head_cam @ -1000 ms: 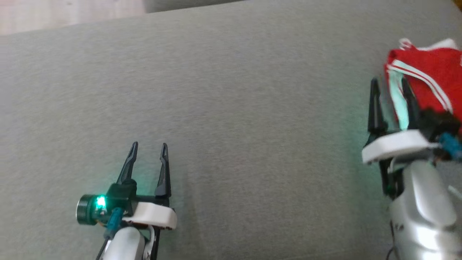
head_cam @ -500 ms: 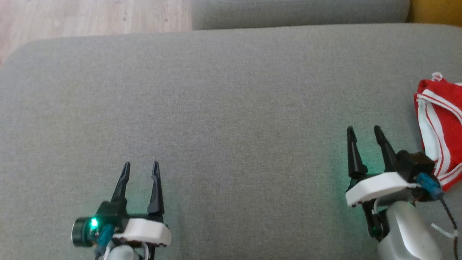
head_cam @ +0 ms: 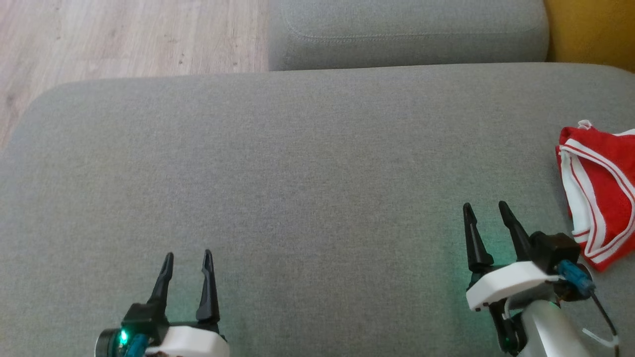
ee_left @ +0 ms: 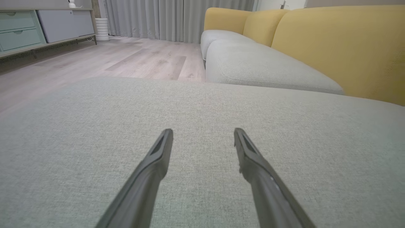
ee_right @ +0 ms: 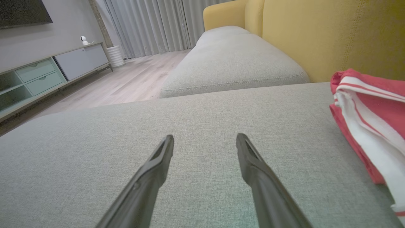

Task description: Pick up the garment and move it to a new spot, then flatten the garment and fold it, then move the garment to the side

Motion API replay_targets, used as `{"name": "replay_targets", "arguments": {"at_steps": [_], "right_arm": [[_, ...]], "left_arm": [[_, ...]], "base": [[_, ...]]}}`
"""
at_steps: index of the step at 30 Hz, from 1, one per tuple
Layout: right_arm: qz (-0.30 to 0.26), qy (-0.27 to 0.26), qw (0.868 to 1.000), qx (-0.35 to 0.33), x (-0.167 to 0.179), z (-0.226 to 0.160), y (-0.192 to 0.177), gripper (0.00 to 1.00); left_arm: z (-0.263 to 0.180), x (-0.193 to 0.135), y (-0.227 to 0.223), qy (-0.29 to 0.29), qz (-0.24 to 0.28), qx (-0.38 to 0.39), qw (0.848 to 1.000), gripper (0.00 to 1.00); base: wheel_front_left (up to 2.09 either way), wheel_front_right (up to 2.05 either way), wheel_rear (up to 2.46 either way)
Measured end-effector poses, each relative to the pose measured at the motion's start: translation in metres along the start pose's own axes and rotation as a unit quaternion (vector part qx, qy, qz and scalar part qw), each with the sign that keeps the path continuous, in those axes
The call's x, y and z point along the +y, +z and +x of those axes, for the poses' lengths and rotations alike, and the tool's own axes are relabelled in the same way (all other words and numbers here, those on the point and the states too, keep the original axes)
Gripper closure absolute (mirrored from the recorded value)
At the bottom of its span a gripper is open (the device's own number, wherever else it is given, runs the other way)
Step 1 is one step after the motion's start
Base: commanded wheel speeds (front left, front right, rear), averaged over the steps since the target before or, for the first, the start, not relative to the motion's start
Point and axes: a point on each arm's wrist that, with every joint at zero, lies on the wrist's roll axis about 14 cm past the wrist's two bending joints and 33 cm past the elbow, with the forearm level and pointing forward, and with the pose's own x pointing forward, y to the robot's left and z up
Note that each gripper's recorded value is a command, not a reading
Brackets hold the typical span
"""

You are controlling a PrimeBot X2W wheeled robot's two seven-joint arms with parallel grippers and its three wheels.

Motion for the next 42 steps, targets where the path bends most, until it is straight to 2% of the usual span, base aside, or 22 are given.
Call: {"name": "replay_targets", "arguments": {"at_steps": [1, 2, 10, 21, 42], "right_arm": [[0.000, 0.001, 1.000, -0.001, 0.000, 0.000, 0.001, 0.00], [0.000, 0.001, 1.000, -0.001, 0.001, -0.001, 0.001, 1.00], [0.020, -0.021, 0.996, 0.088, -0.007, -0.033, -0.058, 1.00], [0.075, -0.040, 0.994, 0.074, -0.013, -0.029, -0.049, 1.00], [0.193, -0.076, 0.977, 0.046, -0.027, -0.027, -0.033, 1.00]], "left_arm": [[-0.001, -0.001, 0.001, -0.002, -0.001, -0.001, 1.000, 0.00], [-0.001, -0.001, 0.000, -0.004, -0.005, 0.000, 1.000, 1.00], [-0.026, 0.007, -0.049, 0.012, -0.014, 0.077, 0.997, 1.00], [-0.022, 0.009, -0.045, 0.023, -0.069, 0.077, 0.994, 1.00], [-0.017, 0.020, -0.037, 0.050, -0.188, 0.076, 0.978, 1.00]], "base": [[0.00, 0.00, 0.00], [0.00, 0.00, 0.00], [0.00, 0.00, 0.00], [0.00, 0.00, 0.00], [0.00, 0.00, 0.00]]}}
